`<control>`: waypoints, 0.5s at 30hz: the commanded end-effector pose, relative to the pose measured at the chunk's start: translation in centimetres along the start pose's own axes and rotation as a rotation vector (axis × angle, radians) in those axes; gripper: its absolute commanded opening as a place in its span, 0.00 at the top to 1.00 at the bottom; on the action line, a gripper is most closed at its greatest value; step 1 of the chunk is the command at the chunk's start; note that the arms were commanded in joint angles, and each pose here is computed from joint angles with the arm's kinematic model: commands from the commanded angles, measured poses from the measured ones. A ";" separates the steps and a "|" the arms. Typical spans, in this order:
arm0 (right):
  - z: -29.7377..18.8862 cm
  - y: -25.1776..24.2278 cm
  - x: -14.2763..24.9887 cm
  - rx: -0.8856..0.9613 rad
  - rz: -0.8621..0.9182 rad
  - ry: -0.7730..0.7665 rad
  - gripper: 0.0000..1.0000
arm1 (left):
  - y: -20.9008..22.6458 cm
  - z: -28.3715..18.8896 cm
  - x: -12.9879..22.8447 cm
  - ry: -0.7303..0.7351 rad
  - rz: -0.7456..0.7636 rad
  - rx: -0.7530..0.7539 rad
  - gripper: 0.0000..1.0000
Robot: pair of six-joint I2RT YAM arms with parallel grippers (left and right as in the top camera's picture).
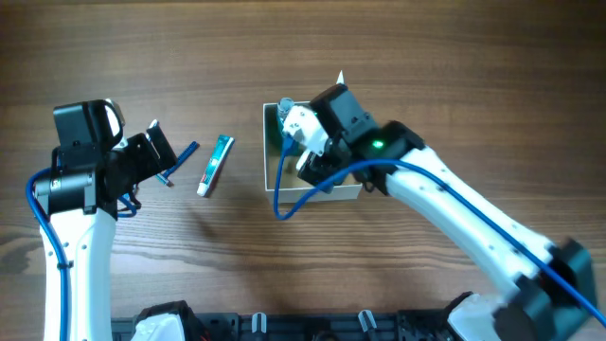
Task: Pack container
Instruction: 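Lower the soap box into the box and open the right gripper, then grasp the Colgate toothpaste tube with the left gripper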
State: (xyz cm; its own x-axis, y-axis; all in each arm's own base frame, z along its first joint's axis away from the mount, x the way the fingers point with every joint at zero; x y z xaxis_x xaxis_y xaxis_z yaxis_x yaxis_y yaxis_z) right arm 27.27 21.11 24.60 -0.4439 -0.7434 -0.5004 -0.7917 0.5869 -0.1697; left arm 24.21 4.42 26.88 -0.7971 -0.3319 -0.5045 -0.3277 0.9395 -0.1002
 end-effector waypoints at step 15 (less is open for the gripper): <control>-12.6 -11.2 12.4 0.283 1.316 -0.097 0.00 | -6.5 1.4 0.2 -0.002 0.376 0.136 0.00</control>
State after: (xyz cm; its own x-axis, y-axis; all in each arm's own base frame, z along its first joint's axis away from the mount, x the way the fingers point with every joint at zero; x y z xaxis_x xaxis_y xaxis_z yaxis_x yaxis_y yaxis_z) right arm 24.62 1.91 32.90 -0.7354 0.3850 -0.5576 0.2639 0.9207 0.2875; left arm 25.81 0.02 27.26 -0.8213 -0.0937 -0.5627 -0.0213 0.9908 -0.1340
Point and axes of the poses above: each gripper's point midway between its finger pads, its own z axis out along the fingers, its own y axis along the line the jaws close on, x = y × z, the point moved 10 cm from there along -z, back along the fingers, and after that the axes turned 5 degrees about z, right-handed, at the moved point
